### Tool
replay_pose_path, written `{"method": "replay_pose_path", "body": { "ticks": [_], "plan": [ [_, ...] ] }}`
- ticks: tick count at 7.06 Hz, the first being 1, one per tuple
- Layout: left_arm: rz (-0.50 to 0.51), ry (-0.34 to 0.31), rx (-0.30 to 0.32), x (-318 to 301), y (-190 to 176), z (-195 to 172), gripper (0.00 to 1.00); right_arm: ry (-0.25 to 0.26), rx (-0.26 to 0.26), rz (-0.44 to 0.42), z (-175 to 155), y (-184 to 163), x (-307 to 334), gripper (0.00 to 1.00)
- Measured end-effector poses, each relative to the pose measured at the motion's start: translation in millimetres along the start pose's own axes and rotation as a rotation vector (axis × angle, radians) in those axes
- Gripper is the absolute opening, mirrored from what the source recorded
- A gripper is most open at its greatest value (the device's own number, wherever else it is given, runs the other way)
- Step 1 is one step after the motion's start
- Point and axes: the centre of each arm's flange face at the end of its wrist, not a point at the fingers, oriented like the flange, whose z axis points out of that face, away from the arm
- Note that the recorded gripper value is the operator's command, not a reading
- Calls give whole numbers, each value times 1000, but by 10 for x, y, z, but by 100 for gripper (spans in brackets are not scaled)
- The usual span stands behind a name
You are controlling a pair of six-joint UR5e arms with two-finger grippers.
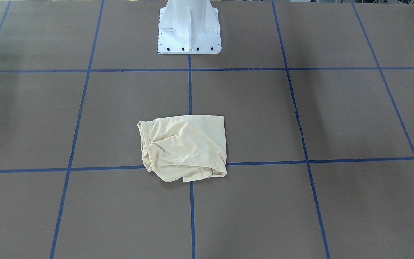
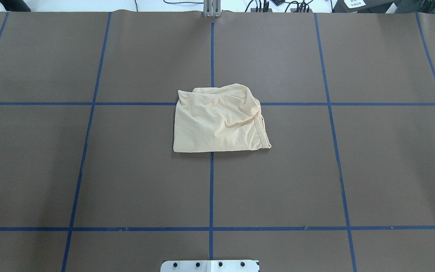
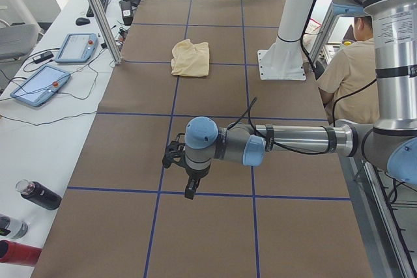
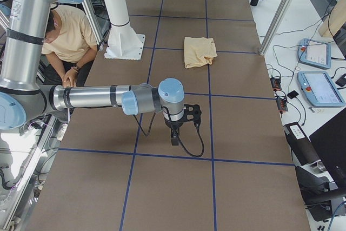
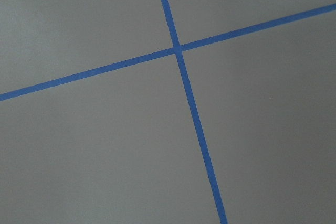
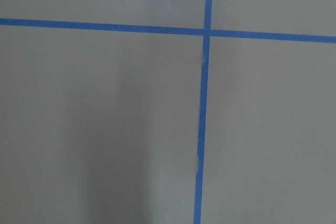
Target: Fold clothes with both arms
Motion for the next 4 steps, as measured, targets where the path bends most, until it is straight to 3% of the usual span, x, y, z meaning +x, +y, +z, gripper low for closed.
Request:
{"method": "replay_pose_path", "body": {
  "ticks": [4],
  "plan": [
    [0,-2,0,-2,-2,0,100,2,-2,3,14,-3,14,100]
  ]
}}
